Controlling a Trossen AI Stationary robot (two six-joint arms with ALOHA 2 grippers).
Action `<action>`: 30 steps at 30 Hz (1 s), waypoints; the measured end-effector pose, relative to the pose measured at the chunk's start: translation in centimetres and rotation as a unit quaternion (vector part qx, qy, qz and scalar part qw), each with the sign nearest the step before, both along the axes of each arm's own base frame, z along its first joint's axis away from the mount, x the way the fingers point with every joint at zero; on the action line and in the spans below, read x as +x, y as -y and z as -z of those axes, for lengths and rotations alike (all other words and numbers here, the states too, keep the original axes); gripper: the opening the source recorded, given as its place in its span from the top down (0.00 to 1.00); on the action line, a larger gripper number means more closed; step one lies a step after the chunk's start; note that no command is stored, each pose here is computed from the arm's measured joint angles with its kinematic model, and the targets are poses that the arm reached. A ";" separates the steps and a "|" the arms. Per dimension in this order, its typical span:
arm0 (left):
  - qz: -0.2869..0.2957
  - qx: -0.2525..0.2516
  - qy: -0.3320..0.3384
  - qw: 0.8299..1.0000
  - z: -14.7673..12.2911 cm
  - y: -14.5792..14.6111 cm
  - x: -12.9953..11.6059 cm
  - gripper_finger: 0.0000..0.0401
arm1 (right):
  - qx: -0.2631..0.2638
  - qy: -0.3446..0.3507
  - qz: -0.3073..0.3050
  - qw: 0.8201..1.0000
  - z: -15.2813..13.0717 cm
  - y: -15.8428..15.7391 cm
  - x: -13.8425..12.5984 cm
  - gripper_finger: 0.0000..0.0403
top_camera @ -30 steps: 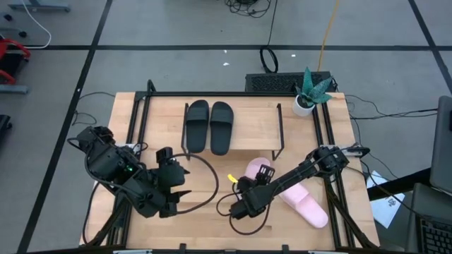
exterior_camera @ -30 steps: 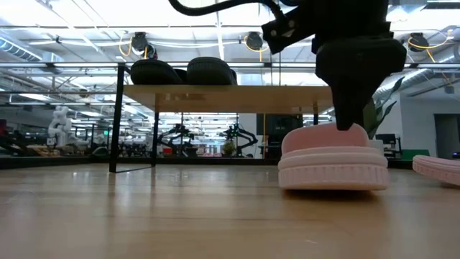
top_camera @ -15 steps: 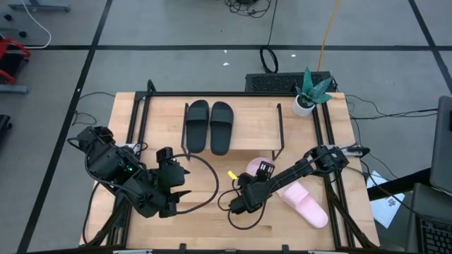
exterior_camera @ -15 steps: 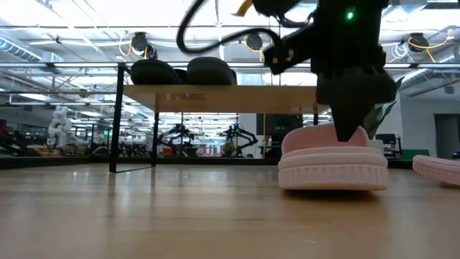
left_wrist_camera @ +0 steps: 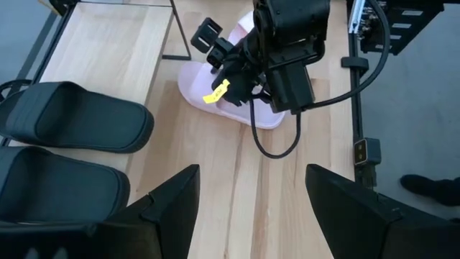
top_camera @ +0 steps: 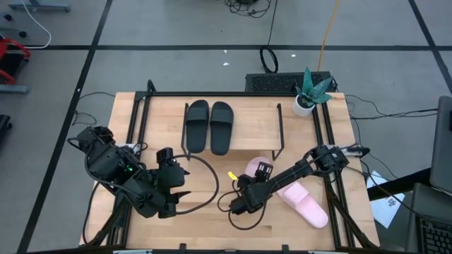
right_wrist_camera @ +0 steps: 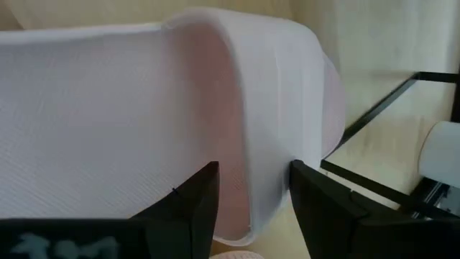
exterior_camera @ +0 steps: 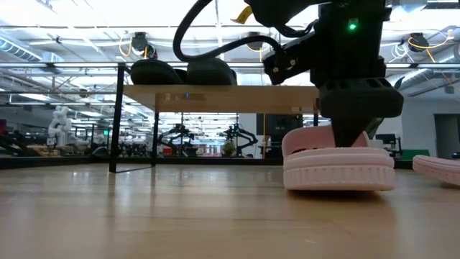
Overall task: Pick and place slides into the shelf
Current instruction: Put the left pink slide next to the black slide on the shelf
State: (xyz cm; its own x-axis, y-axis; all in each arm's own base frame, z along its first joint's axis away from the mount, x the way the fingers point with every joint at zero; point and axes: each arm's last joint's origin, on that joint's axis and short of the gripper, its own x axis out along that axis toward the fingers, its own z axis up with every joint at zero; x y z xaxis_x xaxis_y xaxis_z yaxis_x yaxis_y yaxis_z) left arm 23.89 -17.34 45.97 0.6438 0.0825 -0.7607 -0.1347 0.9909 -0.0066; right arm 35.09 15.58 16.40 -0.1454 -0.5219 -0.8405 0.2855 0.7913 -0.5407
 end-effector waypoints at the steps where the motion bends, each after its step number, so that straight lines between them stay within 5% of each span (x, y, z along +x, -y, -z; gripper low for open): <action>1: 0.002 -0.002 -0.001 1.000 0.0 0.0 0.0 0.37 | 0.001 0.001 0.000 1.000 0.0 0.0 0.0 0.60; 30: 0.010 -0.014 -0.011 1.000 0.0 0.1 -0.1 0.37 | 0.005 -0.002 -0.005 1.000 0.0 0.0 0.0 0.60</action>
